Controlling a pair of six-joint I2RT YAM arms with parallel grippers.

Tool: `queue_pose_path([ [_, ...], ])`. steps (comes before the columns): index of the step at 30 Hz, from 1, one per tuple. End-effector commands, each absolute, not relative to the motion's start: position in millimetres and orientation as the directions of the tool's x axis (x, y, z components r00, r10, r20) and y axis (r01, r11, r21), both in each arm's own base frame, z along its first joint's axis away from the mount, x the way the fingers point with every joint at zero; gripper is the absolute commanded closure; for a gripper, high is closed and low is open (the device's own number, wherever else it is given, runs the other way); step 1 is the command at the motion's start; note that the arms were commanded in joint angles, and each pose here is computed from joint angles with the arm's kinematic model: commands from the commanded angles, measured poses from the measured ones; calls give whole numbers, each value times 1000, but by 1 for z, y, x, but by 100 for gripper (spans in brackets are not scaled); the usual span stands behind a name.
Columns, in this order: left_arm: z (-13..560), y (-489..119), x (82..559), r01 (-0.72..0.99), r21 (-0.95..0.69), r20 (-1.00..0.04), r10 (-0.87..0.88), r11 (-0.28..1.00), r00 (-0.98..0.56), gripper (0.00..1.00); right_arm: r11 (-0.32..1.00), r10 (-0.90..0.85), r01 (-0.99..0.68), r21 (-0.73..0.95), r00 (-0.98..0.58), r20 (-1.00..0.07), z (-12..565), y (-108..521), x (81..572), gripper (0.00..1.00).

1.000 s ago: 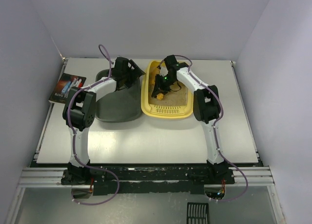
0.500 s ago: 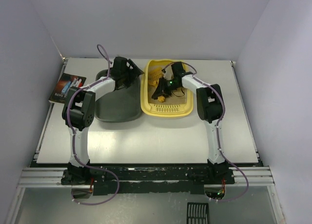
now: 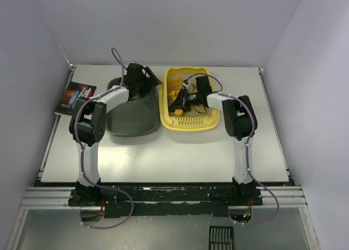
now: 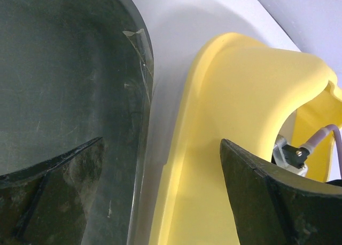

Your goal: Clean the litter box

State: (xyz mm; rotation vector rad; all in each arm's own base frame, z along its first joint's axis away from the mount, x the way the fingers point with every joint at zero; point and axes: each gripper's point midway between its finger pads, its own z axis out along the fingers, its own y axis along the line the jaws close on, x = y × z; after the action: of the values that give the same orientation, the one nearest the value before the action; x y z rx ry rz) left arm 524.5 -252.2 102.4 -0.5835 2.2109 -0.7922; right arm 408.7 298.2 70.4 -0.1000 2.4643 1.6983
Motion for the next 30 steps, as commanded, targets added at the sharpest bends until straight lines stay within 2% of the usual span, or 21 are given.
queue_pose_path([
  [1,144,-260,521,-63,-682,-537,-557,728,-633,1,382,63,-188,905,-972,-228,99,289,419,100],
  [11,157,-246,521,-50,-635,-604,-536,771,-590,1,488,88,-211,847,-954,-288,128,277,418,100],
  [18,181,-229,522,-39,-539,-684,-465,841,-563,1,516,108,-210,831,-946,-306,148,266,394,100],
  [25,220,-205,514,3,-472,-757,-404,881,-513,1,469,120,-251,847,-932,-342,163,259,355,100],
  [30,279,-181,502,77,-355,-844,-284,932,-454,1,323,140,-232,918,-947,-288,151,261,317,100],
])
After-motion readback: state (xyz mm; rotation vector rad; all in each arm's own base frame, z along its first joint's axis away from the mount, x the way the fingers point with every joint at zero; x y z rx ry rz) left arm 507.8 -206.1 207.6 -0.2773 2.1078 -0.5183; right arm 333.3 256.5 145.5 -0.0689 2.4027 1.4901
